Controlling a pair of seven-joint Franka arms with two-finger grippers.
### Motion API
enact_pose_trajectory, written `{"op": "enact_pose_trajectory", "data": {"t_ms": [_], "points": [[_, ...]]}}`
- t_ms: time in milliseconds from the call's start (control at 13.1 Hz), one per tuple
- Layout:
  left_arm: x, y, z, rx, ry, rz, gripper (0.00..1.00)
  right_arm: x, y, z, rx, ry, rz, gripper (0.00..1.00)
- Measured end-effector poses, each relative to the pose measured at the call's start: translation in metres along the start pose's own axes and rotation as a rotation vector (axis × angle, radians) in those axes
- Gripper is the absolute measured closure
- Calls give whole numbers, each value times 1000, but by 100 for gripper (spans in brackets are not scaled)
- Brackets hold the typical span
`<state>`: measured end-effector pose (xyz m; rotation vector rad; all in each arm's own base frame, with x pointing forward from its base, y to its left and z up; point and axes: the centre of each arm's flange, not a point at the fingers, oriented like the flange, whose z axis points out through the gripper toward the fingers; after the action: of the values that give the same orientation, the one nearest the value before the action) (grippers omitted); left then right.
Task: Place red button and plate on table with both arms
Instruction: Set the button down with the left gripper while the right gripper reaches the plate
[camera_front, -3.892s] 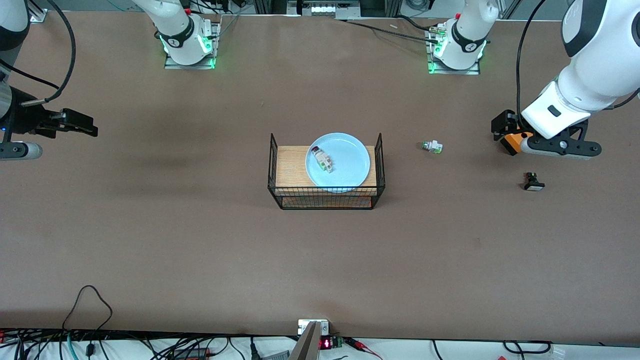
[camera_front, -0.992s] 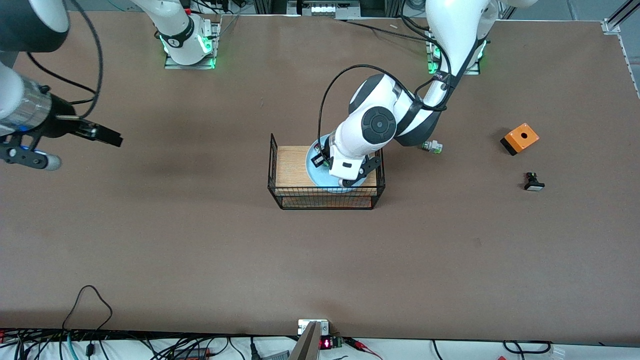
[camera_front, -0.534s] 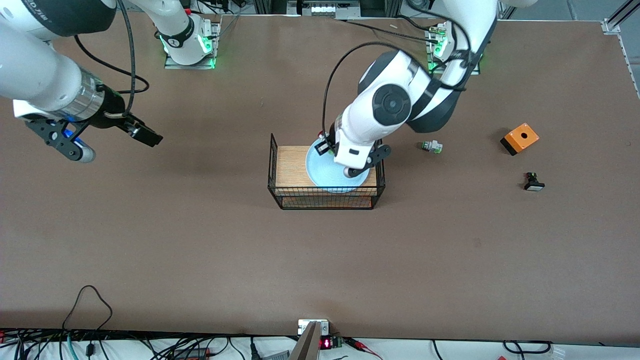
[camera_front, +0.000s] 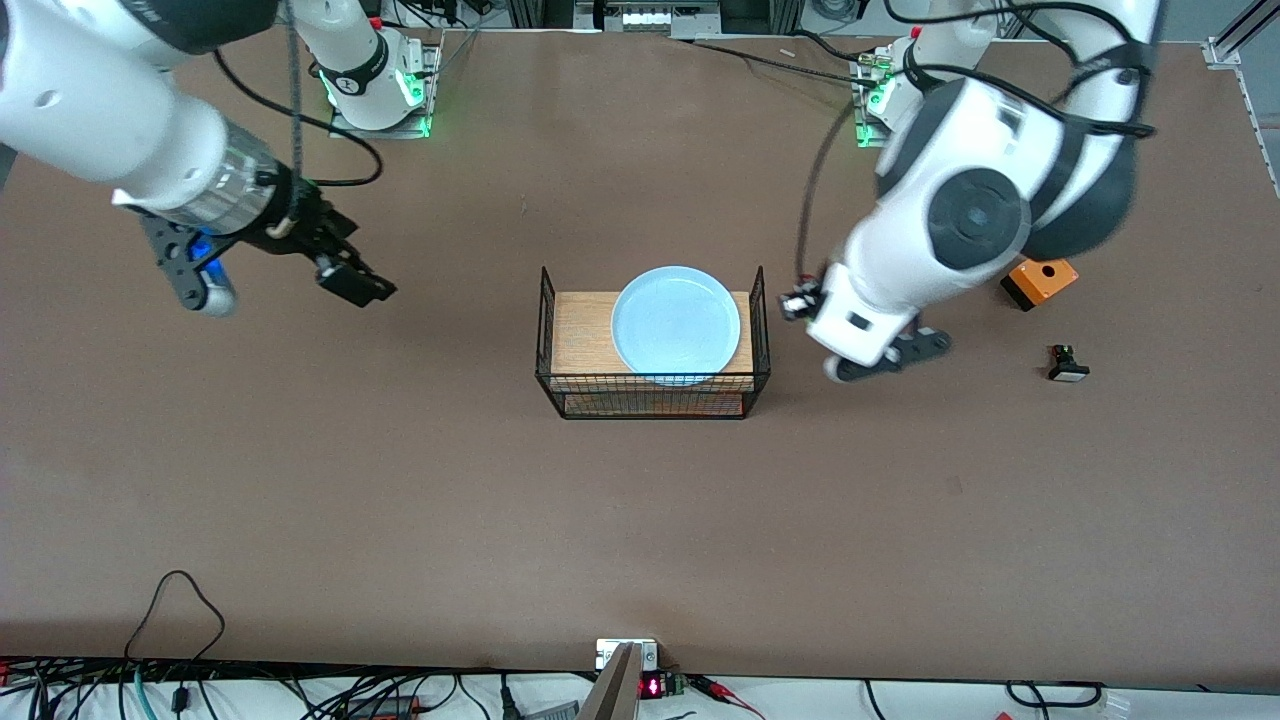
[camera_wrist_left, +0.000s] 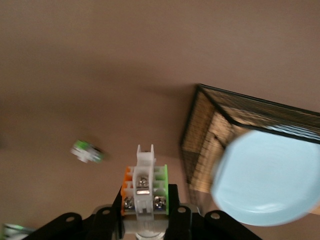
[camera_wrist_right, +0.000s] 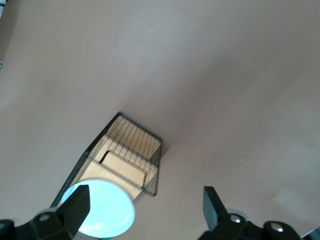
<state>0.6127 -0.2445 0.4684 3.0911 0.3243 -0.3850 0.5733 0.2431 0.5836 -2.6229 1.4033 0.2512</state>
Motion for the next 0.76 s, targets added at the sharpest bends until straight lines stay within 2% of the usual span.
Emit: {"op": "enact_pose_trajectory", "data": {"t_ms": [229,458,610,763], "points": [[37,-63,23,41,-52,84,66,-58,-27,34,30,3,60,0],[66,-110,69,69,-130,157,66,-85,-36,54,20,2,94,0],[84,-135,101,129,-128,188,66,-96,-38,62,7,2,157,0],[98,-150,139,167,-85,225,66,-115,-40,79,-16,47,160,0]]}}
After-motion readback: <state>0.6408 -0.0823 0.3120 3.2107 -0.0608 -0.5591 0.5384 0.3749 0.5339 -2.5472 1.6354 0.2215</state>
